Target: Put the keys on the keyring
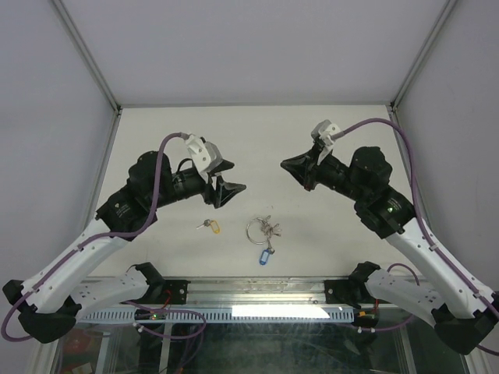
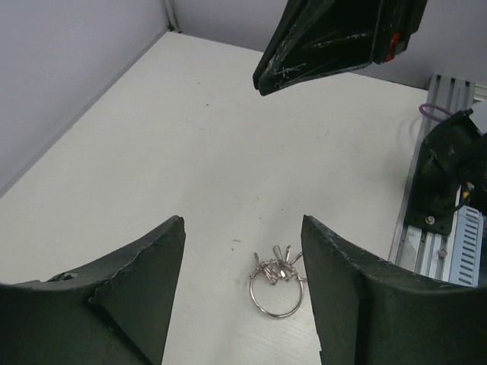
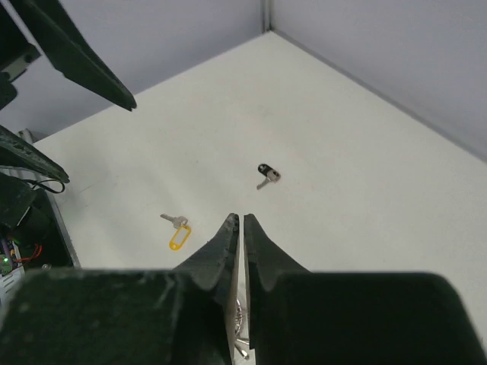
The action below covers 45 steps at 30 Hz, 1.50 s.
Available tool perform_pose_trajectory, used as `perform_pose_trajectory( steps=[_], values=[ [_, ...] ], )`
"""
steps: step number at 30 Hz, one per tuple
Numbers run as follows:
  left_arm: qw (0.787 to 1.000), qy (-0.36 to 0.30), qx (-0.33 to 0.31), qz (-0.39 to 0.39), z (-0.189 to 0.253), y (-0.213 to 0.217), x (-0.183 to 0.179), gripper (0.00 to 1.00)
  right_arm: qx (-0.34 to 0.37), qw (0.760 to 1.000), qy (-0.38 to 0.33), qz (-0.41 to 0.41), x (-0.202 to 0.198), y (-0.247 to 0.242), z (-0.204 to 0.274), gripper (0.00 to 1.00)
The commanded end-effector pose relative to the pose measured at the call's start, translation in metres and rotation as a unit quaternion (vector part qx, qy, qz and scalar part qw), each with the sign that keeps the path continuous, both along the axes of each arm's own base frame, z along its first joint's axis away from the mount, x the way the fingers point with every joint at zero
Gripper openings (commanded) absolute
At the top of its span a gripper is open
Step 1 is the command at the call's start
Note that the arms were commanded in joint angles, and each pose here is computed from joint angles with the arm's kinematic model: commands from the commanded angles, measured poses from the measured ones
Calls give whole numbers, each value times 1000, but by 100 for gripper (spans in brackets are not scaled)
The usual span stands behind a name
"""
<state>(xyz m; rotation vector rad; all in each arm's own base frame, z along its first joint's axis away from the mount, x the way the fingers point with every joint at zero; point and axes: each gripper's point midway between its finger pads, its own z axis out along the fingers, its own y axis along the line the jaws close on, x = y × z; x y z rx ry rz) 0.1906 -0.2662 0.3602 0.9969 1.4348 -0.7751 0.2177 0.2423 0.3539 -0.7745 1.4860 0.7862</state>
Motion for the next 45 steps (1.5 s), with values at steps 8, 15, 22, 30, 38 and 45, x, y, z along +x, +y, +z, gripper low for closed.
perform_pose_trajectory(
  steps=[8,15,22,30,38,45],
  values=[
    [975,163,19,152,-79,-5,54,83,-66,977,170,-112,15,-24,-64,32],
    [934,255,58,243,-129,11,73,99,-62,944,305,-109,6,-8,-107,44],
    [928,272,44,250,-142,23,73,99,-54,922,376,-77,1,13,-146,60],
    [914,263,50,304,-158,48,84,99,-103,894,423,-109,7,9,-192,55],
    [916,236,13,324,-144,65,82,96,-171,885,413,-130,4,47,-218,46],
    [912,227,8,341,-144,77,77,94,-250,869,401,-149,0,72,-253,40]
  ],
)
